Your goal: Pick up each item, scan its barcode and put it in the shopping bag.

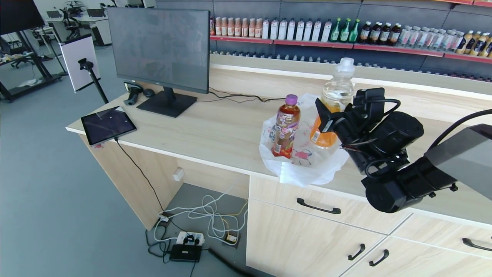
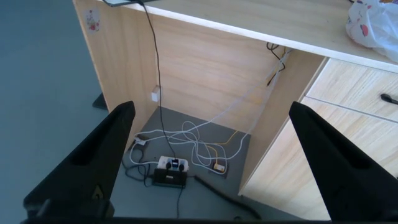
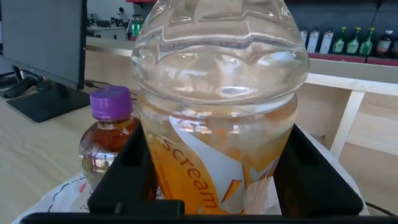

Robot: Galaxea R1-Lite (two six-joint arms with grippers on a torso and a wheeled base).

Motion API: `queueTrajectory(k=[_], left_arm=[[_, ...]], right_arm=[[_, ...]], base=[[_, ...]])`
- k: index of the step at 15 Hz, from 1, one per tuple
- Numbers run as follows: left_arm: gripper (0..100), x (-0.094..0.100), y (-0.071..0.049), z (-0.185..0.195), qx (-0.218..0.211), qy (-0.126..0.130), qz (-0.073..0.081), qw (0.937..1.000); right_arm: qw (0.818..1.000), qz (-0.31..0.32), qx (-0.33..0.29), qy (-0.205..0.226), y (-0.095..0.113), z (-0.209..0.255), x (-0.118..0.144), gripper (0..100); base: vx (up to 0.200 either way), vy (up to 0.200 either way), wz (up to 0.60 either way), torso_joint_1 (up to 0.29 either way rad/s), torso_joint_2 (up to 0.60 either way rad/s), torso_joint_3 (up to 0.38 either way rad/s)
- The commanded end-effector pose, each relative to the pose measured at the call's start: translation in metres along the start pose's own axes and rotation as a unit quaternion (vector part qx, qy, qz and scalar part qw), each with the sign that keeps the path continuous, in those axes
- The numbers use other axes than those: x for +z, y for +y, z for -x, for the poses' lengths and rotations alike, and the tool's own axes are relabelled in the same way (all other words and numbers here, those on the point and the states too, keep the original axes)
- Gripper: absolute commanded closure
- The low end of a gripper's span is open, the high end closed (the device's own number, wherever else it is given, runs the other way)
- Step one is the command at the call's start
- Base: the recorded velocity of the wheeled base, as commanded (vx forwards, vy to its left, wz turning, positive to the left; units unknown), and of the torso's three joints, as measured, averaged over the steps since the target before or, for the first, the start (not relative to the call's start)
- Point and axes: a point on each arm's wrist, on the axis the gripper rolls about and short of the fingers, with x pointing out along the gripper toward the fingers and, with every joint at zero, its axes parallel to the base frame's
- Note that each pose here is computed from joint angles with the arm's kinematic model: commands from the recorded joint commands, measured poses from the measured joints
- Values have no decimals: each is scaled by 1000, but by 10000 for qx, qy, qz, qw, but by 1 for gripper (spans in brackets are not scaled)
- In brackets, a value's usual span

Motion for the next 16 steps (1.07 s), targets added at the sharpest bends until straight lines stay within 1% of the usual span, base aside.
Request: queueTrajectory(k=[1,4,7,9,12,16], left_arm=[[0,0,0,0,6,0,0,10000],[0,0,0,0,6,0,0,10000],[0,0,0,0,6,0,8,10000],[0,0,0,0,6,0,0,10000],[0,0,0,0,-2,0,0,10000],[0,0,0,0,6,0,8,10000]], right_arm=[[9999,39,-77,68,-6,-4,-12,100],[9998,65,-136,110,-10,-9,-26,100],[9994,99,-125,293,-8,-10,-50,100],[9993,106,-175,311,-10,-12,-57,100],[9987,168,-295,379,-22,-13,-65,100],[9987,165,-310,364,-23,-15,-71,100]], base=[[0,0,0,0,0,0],[0,0,0,0,0,0],[0,0,0,0,0,0],[0,0,0,0,0,0],[0,0,0,0,0,0],[0,0,0,0,0,0]])
